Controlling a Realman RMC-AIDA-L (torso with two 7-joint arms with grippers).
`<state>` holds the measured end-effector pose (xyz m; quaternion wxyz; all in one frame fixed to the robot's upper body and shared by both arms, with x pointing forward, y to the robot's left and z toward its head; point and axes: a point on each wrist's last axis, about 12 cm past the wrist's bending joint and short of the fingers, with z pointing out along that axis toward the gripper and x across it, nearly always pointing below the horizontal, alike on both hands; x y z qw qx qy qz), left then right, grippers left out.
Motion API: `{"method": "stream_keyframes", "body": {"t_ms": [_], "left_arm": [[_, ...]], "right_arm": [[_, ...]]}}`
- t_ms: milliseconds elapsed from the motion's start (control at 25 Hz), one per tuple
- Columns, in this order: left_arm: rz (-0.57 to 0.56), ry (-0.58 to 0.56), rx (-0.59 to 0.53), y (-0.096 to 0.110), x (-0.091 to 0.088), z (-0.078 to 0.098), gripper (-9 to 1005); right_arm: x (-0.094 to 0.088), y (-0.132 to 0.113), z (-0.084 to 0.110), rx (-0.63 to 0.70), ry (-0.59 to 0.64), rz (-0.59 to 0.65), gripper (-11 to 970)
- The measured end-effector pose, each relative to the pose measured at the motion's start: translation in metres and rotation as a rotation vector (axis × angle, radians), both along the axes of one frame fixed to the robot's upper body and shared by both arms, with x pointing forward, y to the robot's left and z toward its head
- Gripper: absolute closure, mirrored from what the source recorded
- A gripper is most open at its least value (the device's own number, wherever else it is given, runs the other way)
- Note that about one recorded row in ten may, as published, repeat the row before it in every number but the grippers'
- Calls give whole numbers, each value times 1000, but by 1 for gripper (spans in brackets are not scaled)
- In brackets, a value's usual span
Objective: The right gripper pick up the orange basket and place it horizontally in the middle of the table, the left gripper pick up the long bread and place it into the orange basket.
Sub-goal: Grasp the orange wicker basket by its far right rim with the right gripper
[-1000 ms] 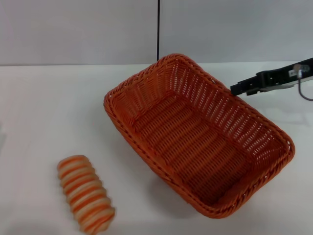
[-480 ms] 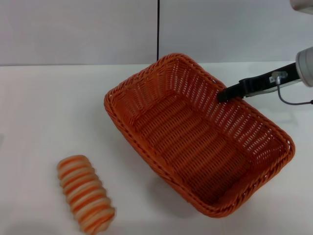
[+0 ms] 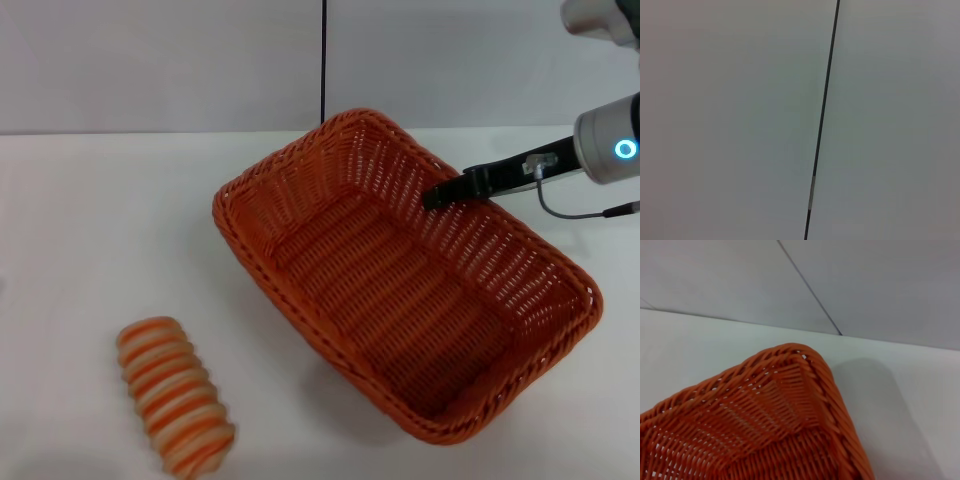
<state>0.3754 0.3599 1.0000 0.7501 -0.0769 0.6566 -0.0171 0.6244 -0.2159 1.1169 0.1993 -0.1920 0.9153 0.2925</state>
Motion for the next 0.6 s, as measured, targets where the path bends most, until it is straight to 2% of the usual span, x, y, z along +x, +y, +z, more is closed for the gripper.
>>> {"method": "stream_keyframes", "body": {"t_ms": [480, 600], "left_arm": [[7, 15, 3, 2, -3, -2, 167], [7, 18, 3, 2, -3, -2, 167]], "right_arm": [[2, 14, -2, -10, -23, 67, 491], [2, 18, -1, -7, -26, 86, 581]]}}
